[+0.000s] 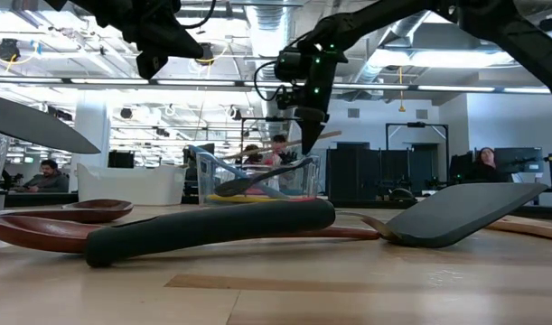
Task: Pick & Place Kitchen Items
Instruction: Put the brown slotted spoon into the top transparent bin
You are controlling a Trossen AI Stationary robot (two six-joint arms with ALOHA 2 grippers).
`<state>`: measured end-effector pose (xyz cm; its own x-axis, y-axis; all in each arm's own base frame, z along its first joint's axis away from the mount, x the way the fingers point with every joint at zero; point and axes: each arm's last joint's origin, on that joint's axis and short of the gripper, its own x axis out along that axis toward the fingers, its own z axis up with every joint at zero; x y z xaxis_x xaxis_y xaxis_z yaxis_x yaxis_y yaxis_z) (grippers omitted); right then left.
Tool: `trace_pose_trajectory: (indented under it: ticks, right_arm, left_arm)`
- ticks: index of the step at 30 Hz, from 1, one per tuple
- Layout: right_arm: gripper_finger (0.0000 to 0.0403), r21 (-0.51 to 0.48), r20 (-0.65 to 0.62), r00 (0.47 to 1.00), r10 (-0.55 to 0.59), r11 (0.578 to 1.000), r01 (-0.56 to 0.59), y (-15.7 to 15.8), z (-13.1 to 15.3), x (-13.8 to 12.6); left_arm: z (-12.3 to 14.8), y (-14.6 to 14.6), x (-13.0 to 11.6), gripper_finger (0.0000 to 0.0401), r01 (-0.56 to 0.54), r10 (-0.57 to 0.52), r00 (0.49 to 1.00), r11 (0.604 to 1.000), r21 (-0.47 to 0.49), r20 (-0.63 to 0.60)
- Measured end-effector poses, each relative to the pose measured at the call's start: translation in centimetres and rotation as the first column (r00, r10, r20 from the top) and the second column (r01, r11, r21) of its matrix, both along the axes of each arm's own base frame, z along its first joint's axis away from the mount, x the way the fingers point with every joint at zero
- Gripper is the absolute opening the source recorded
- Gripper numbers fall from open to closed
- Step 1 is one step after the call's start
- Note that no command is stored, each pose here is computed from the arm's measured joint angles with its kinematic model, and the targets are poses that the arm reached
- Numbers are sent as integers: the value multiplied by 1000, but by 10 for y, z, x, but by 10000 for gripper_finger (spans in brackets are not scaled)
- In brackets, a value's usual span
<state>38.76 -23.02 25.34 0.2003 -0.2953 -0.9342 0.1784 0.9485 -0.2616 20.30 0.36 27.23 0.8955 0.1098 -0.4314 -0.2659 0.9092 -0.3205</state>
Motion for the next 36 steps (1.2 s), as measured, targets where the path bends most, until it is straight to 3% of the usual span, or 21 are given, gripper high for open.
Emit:
trace_pose_trajectory:
  ticks: [22,36]
  right_arm:
    - [94,-5,0,1000,14,1000,-14,4,3,1]
    - [97,28,-84,995,59,998,-57,19,1,0]
  left_arm:
    - [0,0,0,2,0,0,1000,1000,0,0]
    - [0,0,0,2,0,0,1000,1000,0,0]
